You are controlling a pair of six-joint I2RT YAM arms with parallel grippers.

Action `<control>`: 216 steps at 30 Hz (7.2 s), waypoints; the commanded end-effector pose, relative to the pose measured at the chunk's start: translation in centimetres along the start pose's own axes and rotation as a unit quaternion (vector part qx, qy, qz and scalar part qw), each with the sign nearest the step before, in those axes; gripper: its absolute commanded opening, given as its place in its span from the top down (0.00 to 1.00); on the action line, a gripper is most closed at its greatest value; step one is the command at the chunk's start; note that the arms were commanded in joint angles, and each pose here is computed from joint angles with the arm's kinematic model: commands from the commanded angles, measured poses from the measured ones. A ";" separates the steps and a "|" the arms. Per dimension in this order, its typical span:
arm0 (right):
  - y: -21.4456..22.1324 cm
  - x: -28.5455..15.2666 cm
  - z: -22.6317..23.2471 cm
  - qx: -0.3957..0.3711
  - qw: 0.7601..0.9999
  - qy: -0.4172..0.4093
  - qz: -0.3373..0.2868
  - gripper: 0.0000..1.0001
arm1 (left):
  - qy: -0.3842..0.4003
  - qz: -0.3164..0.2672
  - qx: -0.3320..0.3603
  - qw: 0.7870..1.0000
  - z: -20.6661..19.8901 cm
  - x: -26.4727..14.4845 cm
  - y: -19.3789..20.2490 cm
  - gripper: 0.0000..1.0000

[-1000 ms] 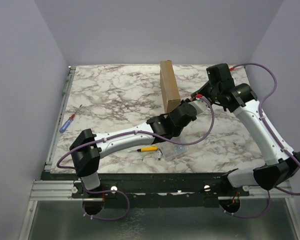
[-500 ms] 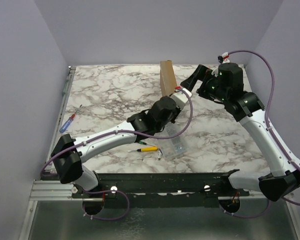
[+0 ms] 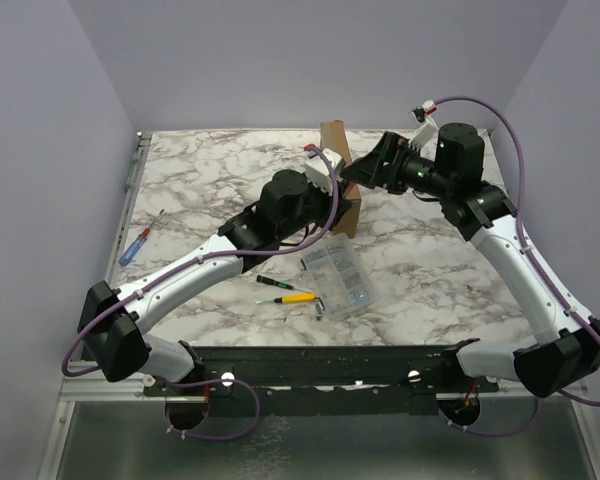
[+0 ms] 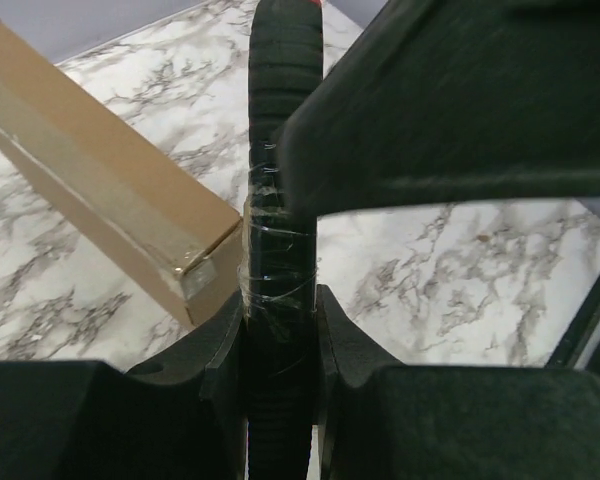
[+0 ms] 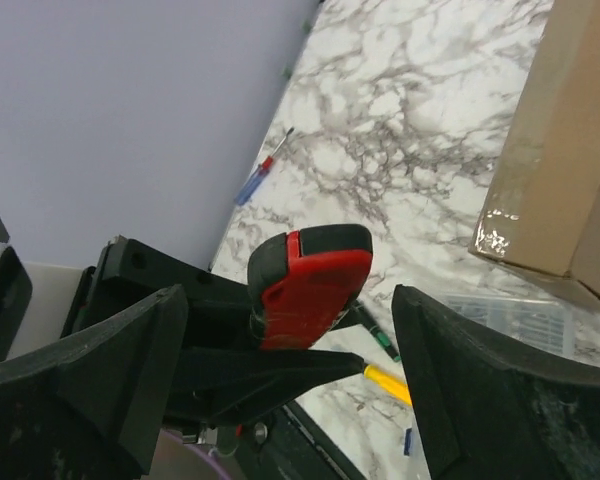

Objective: Unpack the express box

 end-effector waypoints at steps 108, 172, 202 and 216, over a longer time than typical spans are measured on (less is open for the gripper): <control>-1.0 5.3 -4.0 -0.246 0.903 0.310 -0.169 1.00 | 0.105 0.143 -0.348 0.920 10.0 8.0 8.3 0.62; 2.0 4.4 -3.8 -0.185 0.870 0.354 -0.288 1.00 | 0.002 0.024 -0.317 0.948 7.2 7.5 6.6 0.47; 2.1 4.6 -3.3 -0.144 0.884 0.347 -0.278 1.00 | -0.082 -0.159 0.052 0.983 4.1 7.3 11.1 0.01; 2.1 4.7 -3.3 -0.137 0.885 0.349 -0.277 1.00 | -0.098 -0.169 0.099 0.976 3.4 10.5 11.2 0.31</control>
Point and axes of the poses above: each gripper's point midway between its finger pads, its own x axis out along the fingers, its own z axis along the line the jaws close on, y = z × x, the point moved 5 cm from there along -x, back along the fingers, and after that the axes turned 2 degrees about x, right-handed, at the moved point
